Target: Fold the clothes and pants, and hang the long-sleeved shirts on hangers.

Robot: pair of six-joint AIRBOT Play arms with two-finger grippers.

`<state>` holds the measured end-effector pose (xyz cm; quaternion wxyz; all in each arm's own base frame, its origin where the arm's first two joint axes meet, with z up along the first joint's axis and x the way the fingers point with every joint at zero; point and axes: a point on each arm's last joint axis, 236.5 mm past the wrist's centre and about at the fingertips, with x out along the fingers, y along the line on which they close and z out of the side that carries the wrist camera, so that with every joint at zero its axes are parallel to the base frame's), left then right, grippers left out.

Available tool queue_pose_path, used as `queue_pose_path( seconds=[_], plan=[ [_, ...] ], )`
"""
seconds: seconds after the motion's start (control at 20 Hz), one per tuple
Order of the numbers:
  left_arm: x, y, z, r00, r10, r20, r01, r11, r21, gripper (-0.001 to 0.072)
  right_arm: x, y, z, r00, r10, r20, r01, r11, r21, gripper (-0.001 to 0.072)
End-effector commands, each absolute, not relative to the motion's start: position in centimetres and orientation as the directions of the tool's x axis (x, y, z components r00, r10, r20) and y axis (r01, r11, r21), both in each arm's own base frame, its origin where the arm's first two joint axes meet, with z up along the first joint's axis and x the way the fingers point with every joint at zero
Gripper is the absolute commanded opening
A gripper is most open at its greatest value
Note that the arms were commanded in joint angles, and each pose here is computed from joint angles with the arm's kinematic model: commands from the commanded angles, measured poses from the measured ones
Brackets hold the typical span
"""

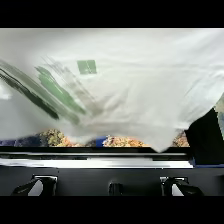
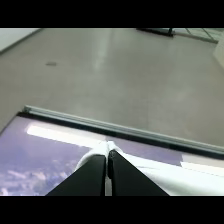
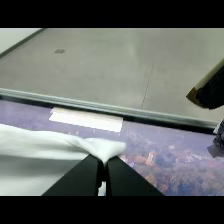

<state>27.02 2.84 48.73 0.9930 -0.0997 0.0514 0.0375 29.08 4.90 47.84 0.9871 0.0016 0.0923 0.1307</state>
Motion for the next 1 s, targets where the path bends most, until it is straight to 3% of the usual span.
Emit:
queue_pose_path(
  seconds=[0.0, 0.25, 0.4, 0.5, 0.75, 0.95],
  plan=[
    [33.2, 1.8, 42.1, 0.956, -0.090, -0.279, 0.014, 0.965, -0.262, 0.0018, 35.1, 4.2, 40.3, 0.857, 0.291, -0.425, -0.255, 0.957, 0.140, 0.0026],
    [44.9, 0.3, 21.6, 0.696, -0.279, -0.662, 0.065, 0.942, -0.328, 0.0017, 46.6, 2.2, 21.4, 0.545, 0.342, -0.766, -0.136, 0.937, 0.322, 0.0026],
    [51.3, -1.3, 10.2, 0.579, -0.309, -0.754, 0.047, 0.936, -0.348, 0.0017, 51.4, 1.2, 9.1, 0.378, 0.291, -0.879, -0.056, 0.955, 0.291, 0.0026],
    [54.8, -1.4, 4.8, 0.575, -0.295, -0.763, 0.010, 0.935, -0.354, 0.0017, 54.1, 1.1, 3.4, 0.350, 0.270, -0.897, -0.017, 0.959, 0.282, 0.0026],
    [59.5, -1.0, -1.3, 0.583, -0.272, -0.765, -0.024, 0.936, -0.351, 0.0017, 58.6, 0.0, -1.2, 0.438, 0.229, -0.869, 0.067, 0.956, 0.286, 0.0026],
    [58.7, -0.5, -1.3, 0.546, -0.250, -0.800, 0.006, 0.956, -0.295, 0.0017, 56.5, 0.4, -1.9, 0.349, 0.250, -0.903, 0.065, 0.955, 0.289, 0.0026]
  ],
)
